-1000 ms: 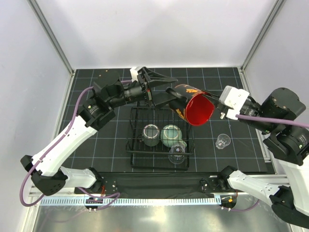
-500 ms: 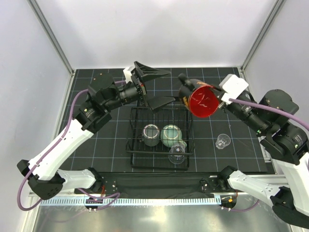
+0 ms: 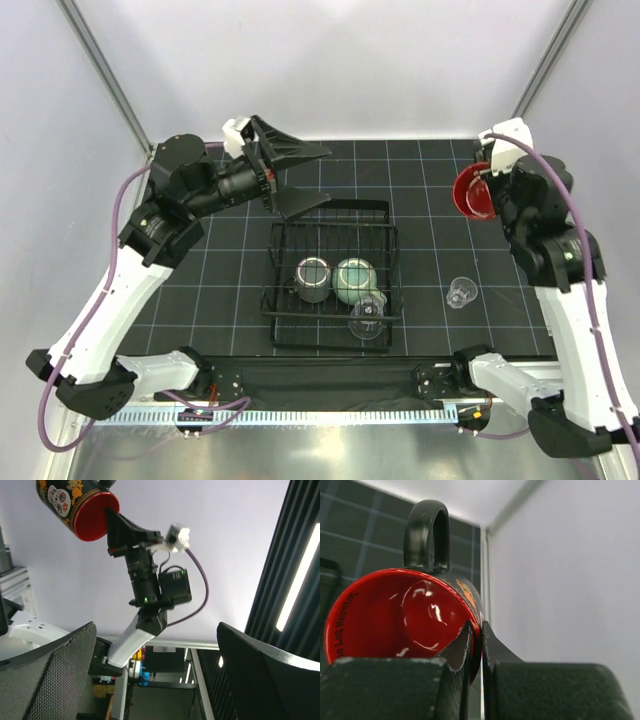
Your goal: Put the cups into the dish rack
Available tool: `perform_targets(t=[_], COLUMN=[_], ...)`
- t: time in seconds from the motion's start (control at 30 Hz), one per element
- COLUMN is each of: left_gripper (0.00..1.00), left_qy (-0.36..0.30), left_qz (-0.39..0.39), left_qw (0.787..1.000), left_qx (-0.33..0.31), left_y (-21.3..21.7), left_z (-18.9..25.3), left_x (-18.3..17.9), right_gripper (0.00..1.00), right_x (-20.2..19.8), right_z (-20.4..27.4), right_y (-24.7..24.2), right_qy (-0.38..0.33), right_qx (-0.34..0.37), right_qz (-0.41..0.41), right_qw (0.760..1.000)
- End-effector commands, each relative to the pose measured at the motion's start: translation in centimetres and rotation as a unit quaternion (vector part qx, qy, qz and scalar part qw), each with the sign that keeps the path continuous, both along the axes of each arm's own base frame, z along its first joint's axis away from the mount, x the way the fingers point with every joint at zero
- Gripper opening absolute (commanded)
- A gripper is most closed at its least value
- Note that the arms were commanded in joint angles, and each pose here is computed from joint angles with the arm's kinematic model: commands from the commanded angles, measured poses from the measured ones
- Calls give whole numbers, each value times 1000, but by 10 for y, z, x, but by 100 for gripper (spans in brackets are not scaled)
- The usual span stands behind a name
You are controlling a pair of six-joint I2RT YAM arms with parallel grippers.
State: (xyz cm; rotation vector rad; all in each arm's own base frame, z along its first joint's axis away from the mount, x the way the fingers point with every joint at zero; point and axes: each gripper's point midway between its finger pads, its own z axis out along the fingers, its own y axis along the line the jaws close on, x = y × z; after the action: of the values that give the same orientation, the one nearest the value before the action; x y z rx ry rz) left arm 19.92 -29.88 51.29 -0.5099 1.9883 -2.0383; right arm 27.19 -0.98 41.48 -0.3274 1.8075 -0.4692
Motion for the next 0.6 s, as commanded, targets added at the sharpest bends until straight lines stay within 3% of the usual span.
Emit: perform_targets(t=[0.0,0.27,0.4,0.57], left_gripper=[100,100,100,100], left_qy=[-54,-55,-60,-51], left_qz=[-5,8,14,18], left_qw=[998,991,988,989], left_qx=[32,123,140,137], left_y=[20,42,54,60], left_z=[4,-33,-41,-46], left_x=[-21,-34,-44,-48], right_gripper=[4,4,4,4], right_x=[17,75,87,104], right_z=[-18,-145,-195,-217], right_y=[-5,18,32,41], right_qy=[-7,151,201,233], right_qx=[51,164,131,94], right_qz=[-24,22,101,161], right_qw=[998,975,965,955])
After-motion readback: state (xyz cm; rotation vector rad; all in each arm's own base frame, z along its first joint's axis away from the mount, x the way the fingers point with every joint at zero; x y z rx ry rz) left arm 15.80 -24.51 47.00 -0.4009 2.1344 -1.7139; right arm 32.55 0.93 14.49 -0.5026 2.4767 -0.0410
